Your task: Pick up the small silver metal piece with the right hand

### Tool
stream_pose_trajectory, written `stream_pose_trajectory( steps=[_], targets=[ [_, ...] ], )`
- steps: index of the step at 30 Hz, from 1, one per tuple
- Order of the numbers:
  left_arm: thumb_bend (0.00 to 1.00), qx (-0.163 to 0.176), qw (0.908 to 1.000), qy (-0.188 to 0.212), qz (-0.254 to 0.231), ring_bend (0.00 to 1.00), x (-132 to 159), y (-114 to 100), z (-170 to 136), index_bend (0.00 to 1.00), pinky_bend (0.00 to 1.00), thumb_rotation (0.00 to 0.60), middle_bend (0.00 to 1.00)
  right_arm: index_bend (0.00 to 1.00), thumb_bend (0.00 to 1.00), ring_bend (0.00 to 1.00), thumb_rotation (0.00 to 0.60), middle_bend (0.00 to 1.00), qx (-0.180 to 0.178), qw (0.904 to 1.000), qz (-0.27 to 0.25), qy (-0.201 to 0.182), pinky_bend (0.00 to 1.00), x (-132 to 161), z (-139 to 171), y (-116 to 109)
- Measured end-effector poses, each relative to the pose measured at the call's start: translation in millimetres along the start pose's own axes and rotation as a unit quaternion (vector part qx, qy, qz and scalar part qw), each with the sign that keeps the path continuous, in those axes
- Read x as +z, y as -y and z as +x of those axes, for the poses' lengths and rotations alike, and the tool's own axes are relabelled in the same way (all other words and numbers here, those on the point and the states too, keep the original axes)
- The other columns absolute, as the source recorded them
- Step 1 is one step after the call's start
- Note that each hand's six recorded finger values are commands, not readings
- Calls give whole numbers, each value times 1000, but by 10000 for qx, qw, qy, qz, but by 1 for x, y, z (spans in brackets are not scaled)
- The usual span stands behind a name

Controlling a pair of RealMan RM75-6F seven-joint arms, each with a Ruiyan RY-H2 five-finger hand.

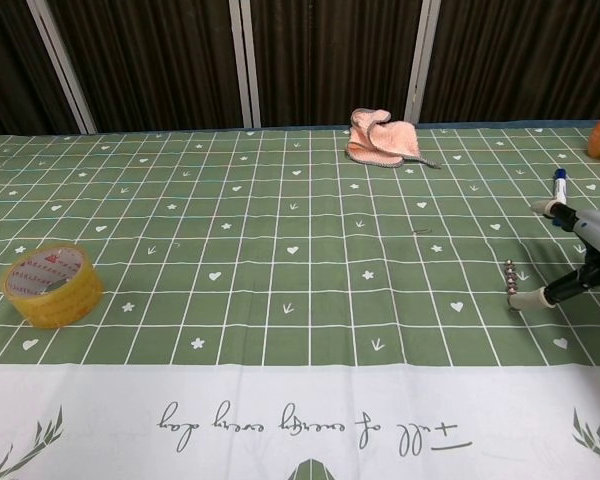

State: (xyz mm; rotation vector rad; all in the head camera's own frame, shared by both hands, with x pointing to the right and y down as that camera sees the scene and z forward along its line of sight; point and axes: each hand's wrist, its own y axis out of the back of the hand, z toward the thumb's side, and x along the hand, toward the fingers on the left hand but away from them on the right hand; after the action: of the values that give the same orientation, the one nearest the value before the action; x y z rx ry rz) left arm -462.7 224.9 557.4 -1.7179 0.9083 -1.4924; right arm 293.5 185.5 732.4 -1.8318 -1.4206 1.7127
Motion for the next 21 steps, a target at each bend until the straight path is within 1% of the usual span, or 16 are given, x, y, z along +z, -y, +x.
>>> stream_pose_trajectory(
  steps=[7, 17, 21],
  targets=[
    [108, -40, 10000, -5, -22, 0, 0, 1, 0, 0, 0, 600, 0, 0, 51, 0, 600, 0, -16, 10000, 24, 18, 0, -3, -2, 1],
    [107, -30, 10000, 7, -40, 0, 1, 1, -1, 0, 0, 600, 0, 0, 51, 0, 600, 0, -38, 9998, -93, -150, 0, 14, 0, -2],
    [107, -23, 10000, 17, -45, 0, 2, 1, -1, 0, 0, 600, 0, 0, 51, 0, 600, 0, -13, 9998, -89, -153, 0, 16, -1, 1]
  ],
)
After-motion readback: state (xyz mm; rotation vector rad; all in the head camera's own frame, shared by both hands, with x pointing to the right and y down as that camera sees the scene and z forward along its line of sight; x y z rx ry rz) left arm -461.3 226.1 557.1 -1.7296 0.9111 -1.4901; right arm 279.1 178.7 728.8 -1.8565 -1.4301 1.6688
